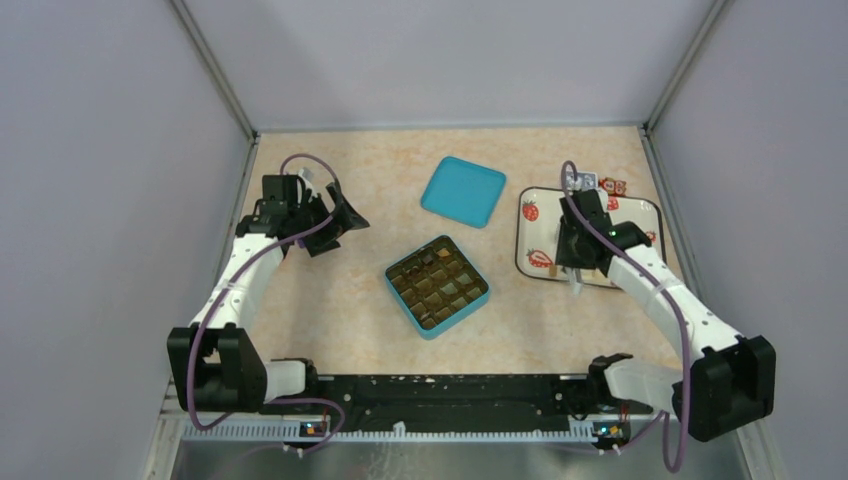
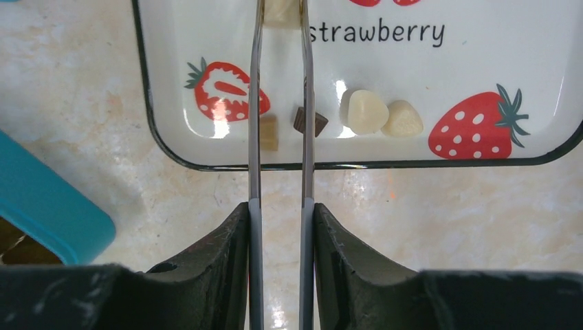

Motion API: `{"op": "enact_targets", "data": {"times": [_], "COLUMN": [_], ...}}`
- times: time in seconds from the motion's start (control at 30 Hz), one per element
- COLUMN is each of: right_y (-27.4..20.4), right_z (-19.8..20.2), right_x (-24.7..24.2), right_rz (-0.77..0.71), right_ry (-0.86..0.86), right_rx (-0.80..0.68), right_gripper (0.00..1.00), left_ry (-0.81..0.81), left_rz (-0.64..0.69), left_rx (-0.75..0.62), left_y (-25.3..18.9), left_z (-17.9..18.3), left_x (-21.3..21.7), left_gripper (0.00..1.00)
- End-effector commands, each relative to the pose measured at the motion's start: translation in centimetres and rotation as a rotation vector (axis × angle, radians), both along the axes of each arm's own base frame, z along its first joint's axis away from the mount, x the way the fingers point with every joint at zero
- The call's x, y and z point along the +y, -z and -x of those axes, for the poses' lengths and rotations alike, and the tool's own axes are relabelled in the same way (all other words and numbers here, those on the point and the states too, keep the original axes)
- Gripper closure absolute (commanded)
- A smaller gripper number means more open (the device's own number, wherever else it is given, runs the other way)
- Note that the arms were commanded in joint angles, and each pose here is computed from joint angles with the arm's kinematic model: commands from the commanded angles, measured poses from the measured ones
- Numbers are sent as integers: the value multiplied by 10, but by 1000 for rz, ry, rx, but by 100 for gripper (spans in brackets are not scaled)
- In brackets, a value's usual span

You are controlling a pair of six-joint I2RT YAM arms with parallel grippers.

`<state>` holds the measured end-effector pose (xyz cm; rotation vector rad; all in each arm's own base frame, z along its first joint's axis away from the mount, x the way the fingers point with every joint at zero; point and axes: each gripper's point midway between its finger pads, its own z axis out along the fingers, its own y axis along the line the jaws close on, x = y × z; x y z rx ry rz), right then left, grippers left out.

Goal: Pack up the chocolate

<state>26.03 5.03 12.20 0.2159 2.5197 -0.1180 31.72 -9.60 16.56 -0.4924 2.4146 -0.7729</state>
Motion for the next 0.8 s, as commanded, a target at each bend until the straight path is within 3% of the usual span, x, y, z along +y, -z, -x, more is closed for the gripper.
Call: {"op": "enact_targets", "data": {"times": [0.0, 0.3, 0.57, 0.77], "right_y": [-60, -117, -106, -89], "right_z": [-14, 9, 46, 60], "right_x": [15, 119, 220, 256], "right_rz": [-89, -203, -305, -305], "right_ry": [-65, -406, -700, -794], "right_rx": [-147, -225, -183, -149], "right_gripper": [83, 85, 85, 85], "left_ry": [-6, -40, -48, -73], "left_rz": [-22, -62, -79, -88], "left_rx": [-55, -42, -55, -51], "left_y": [-9, -10, -17, -16], "left_z": [-6, -9, -9, -7], "left_x": [5, 13, 15, 24], "left_gripper": [2, 2, 2, 2]}}
